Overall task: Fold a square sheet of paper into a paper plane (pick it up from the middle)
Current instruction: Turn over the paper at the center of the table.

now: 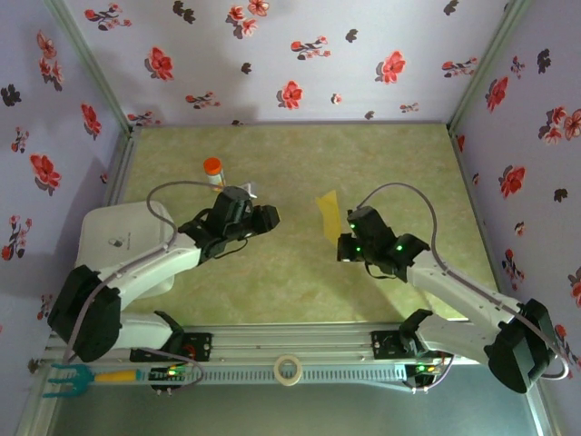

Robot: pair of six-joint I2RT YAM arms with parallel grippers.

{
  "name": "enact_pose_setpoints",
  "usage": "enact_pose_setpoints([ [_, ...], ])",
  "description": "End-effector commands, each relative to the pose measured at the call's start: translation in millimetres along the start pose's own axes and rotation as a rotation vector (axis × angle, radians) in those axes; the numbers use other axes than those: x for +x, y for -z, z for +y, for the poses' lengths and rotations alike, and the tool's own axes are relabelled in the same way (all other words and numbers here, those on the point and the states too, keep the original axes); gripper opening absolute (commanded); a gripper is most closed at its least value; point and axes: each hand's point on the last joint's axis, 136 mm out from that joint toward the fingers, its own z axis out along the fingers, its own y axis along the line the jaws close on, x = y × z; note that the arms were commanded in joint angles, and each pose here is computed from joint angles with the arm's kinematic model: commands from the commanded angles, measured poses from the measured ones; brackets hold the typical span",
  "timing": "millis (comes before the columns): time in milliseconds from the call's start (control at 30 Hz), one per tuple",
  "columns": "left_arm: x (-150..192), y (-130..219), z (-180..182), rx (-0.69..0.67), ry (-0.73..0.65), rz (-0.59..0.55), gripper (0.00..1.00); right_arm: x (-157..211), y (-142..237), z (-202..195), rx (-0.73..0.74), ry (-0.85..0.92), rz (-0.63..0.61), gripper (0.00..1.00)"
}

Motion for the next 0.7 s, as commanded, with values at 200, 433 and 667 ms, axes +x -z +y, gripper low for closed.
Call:
enact_pose_setpoints([
  [200,-12.9,25.7,28.9,-0.108,-0.053,-0.101,0.42,-24.2,28.9,-28.6,0.459,0.299,-0.121,0.05],
  [433,-16.3,39.3,45.6,-0.140,-0.024,-0.149,0.49,-21.0,17.3,-14.9,0.596,0.495,-0.155,0.05],
  [667,-18.3,54.1,64.3,-0.174,0.026,-0.202,0.48,7.1,-18.9,18.3,0.577,0.702,-0.078,0.08],
])
